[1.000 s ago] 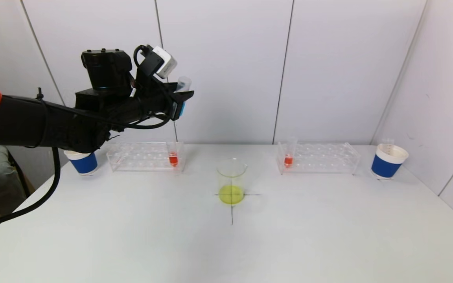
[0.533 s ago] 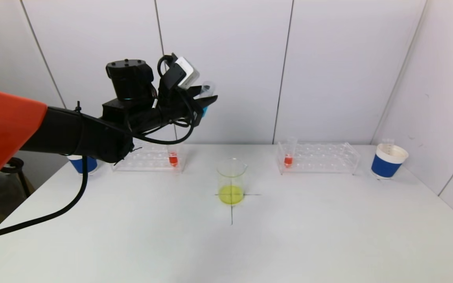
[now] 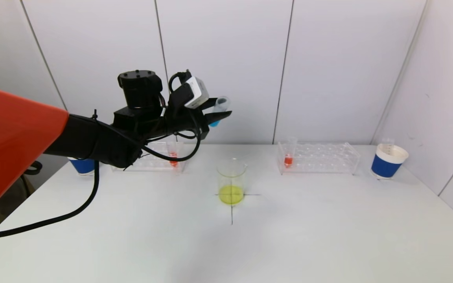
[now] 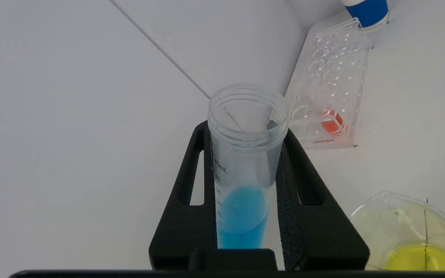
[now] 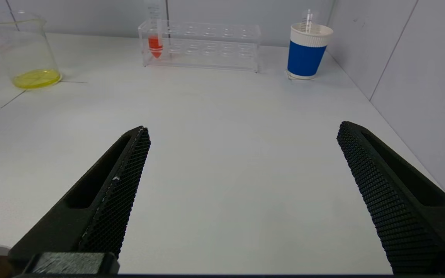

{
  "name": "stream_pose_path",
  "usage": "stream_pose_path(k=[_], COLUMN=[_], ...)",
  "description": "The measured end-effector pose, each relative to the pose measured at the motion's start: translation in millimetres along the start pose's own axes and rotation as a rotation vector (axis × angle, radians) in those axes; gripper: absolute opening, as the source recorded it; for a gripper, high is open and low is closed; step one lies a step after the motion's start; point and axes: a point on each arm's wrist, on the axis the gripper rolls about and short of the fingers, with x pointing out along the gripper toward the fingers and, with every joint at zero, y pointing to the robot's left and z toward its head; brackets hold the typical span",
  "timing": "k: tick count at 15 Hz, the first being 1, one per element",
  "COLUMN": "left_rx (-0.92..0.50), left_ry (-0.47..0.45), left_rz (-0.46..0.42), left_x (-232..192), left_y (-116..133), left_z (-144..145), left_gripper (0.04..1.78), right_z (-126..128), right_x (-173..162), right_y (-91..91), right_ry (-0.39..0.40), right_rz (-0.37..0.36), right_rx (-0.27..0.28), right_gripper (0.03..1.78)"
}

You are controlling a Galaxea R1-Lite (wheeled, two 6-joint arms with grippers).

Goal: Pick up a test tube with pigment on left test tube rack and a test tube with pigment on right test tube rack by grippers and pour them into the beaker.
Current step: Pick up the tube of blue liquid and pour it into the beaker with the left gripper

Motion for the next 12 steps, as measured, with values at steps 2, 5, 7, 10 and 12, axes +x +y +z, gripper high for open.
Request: stream_pose_path(k=[2, 5, 7, 10, 12], left_rx=[0.058, 0.109, 0.138, 0.186, 0.186], left_ry=[-0.031, -0.049, -0.067, -0.083, -0.079], left_rz=[-0.048, -0.075, -0.057, -0.045, -0.047], left_x=[-0.1, -0.6, 0.9, 4.1, 4.5], left_y=[-2.0, -4.3, -4.5, -7.1, -9.6], left_z=[-3.7, -8.8, -12.8, -19.5, -23.9], left_gripper=[0.45, 0.45, 0.45, 0.45, 0.45], right_z=[0.0, 0.0, 0.0, 0.0, 0.0], right_x=[0.0, 0.0, 0.0, 0.0, 0.0], right_y=[0.0, 0.0, 0.0, 0.0, 0.0], right_ry=[0.0, 0.0, 0.0, 0.0, 0.0], right_rz=[0.0, 0.0, 0.0, 0.0, 0.0], right_rx=[0.0, 0.0, 0.0, 0.0, 0.0], right_gripper=[1.76, 1.76, 1.76, 1.76, 1.76])
